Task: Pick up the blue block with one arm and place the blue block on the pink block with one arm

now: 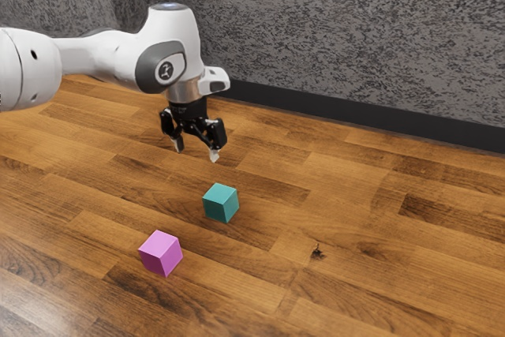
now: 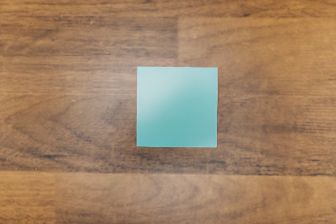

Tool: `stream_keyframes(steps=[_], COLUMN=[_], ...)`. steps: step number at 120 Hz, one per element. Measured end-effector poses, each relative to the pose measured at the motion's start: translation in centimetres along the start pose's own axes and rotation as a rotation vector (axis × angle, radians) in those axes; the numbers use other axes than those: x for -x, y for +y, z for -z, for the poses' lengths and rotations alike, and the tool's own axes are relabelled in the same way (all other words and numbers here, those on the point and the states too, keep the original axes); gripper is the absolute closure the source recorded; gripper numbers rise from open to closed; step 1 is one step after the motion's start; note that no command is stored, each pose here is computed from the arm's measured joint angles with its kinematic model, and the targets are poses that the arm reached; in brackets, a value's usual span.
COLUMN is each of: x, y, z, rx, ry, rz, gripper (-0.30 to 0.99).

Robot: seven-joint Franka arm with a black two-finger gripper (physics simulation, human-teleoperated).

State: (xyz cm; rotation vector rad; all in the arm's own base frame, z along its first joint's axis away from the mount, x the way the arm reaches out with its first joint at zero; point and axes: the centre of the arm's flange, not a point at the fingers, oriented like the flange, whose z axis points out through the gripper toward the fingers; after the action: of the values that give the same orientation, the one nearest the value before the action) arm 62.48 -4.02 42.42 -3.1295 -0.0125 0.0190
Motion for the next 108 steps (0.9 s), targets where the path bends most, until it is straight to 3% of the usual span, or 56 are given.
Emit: stream_keyframes(steps=[52, 108], x=[0.4, -1.7], y=[0.9, 0.7], z=[-6.8, -9.7], rx=[0.006, 0.010], ry=[0.016, 0.013], rz=[-0.023, -0.023], gripper=[0.00, 0.00])
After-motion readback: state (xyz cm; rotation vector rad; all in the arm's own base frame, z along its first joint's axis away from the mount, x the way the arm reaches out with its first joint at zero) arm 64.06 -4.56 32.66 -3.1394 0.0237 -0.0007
